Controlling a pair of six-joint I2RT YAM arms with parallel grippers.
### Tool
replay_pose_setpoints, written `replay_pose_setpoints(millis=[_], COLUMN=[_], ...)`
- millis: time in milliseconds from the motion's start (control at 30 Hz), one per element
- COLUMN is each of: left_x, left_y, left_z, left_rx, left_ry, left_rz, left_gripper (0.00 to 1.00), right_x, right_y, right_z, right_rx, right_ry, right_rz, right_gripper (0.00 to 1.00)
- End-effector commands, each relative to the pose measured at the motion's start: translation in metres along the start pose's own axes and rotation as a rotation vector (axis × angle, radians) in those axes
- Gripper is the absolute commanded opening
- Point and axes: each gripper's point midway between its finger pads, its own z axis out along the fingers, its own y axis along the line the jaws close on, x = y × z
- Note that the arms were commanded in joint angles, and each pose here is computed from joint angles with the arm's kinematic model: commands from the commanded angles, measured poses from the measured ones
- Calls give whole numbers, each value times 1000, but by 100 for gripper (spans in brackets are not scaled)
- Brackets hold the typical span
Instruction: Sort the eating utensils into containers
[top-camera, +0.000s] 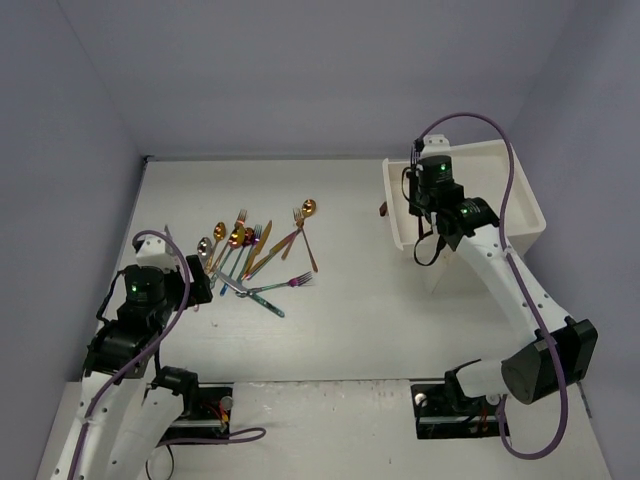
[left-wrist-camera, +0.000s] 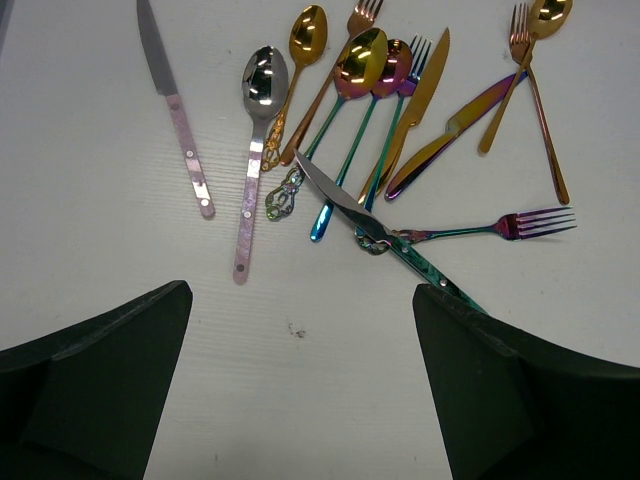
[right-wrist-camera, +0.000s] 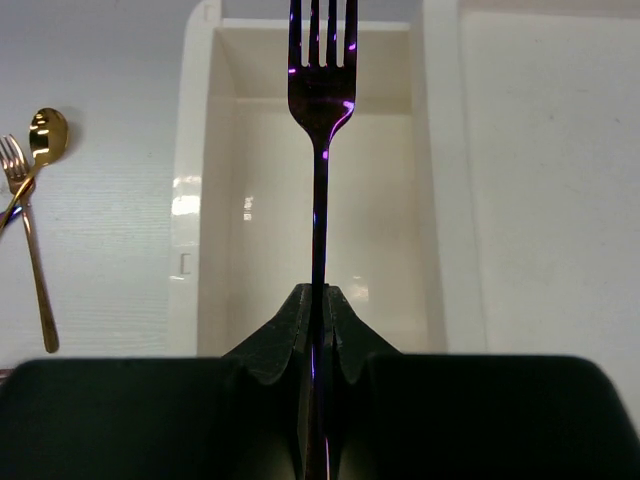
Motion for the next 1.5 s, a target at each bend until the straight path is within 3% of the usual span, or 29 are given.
replay_pose_setpoints(millis=[0, 67, 233, 467, 767, 967, 1467], left_x=[-20, -21, -20, -19, -20, -19, -18], left_y=[-8, -8, -8, -9, -9, -9, -9], left_z=[0, 0, 1, 2, 2, 3, 4], left_rx=[32, 33, 33, 33, 30, 28, 27], left_ry=[-57, -58, -54, -48, -50, -43, -39], left_rz=[5, 5, 6, 8, 9, 11, 13], left_gripper=[91, 92, 91, 91, 91, 91, 91], right_x=[-21, -20, -32, -64, -14, 38, 98], right_y=[-6, -6, 3, 81, 182, 221, 272], right_z=[-1, 0, -6, -36, 2, 49, 117], right_rx=[-7, -11, -54, -209, -311, -331, -356], right_ry=[-71, -68, -94, -175, -40, 87, 212], right_rz=[40, 35, 41, -14, -45, -58, -98], right_gripper=[16, 37, 57, 58, 57, 55, 48])
